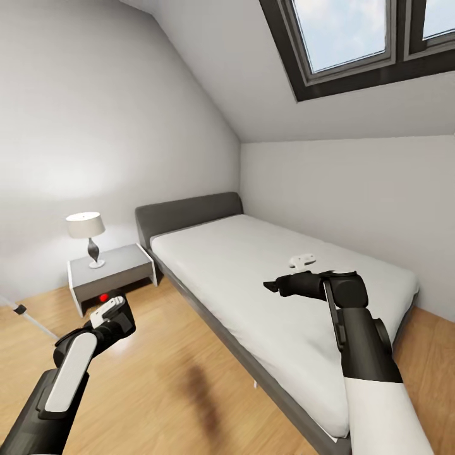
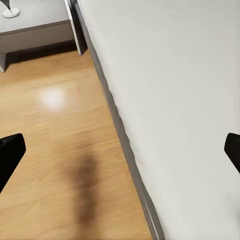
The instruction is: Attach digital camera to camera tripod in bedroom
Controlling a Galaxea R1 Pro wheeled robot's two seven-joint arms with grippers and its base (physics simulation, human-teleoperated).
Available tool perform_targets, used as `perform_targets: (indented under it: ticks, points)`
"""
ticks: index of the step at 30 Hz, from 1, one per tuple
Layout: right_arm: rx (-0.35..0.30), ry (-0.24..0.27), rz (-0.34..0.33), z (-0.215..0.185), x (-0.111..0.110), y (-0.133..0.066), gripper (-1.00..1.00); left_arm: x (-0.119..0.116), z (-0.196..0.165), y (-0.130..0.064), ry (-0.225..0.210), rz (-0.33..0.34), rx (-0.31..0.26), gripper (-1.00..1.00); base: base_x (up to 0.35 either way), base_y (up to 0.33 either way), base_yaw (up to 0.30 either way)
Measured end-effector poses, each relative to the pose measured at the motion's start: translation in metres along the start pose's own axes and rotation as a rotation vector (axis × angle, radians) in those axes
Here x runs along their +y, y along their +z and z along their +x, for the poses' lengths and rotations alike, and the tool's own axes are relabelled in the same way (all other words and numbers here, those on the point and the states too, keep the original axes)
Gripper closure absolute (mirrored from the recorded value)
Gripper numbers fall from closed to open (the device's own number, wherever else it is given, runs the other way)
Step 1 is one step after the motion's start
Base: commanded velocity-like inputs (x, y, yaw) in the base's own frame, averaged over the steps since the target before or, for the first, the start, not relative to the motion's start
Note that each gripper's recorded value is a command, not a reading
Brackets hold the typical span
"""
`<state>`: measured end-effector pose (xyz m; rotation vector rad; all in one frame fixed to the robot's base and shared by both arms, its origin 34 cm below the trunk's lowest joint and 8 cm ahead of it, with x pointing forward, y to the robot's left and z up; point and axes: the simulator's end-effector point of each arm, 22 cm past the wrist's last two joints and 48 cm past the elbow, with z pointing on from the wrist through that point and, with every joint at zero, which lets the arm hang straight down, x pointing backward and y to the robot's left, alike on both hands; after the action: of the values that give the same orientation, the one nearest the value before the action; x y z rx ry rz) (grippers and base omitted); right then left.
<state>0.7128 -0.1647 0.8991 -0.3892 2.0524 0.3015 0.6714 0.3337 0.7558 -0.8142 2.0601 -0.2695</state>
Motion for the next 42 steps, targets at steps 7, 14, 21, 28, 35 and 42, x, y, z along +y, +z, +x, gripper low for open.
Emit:
perform_targets:
  ticks: [7, 14, 21, 28, 35, 42]
  points:
    - [0.001, -0.001, 0.002, 0.000, 0.000, 0.000, -1.00, -0.011, 0.010, 0.000, 0.031, 0.014, 0.012, 1.00, 0.000, 0.000, 0.000]
    - [0.002, -0.002, 0.004, -0.011, -0.001, -0.004, -1.00, -0.019, 0.003, -0.005, 0.036, 0.017, 0.014, 1.00, 0.000, 0.000, 0.000]
    - [0.004, -0.004, 0.009, -0.024, -0.002, -0.009, -1.00, -0.026, -0.008, -0.011, 0.033, 0.018, 0.015, 1.00, 0.000, 0.000, 0.000]
    - [0.004, -0.003, 0.010, -0.036, -0.002, -0.014, -1.00, -0.033, -0.017, -0.018, 0.027, 0.020, 0.019, 1.00, 0.000, 0.000, 0.010]
    - [0.006, -0.004, 0.013, -0.048, -0.003, -0.019, -1.00, -0.039, -0.026, -0.024, 0.026, 0.022, 0.021, 1.00, 0.000, 0.000, 0.183]
    - [0.007, -0.005, 0.015, -0.060, -0.003, -0.024, -1.00, -0.046, -0.035, -0.030, 0.026, 0.022, 0.022, 1.00, 0.000, 0.000, 0.264]
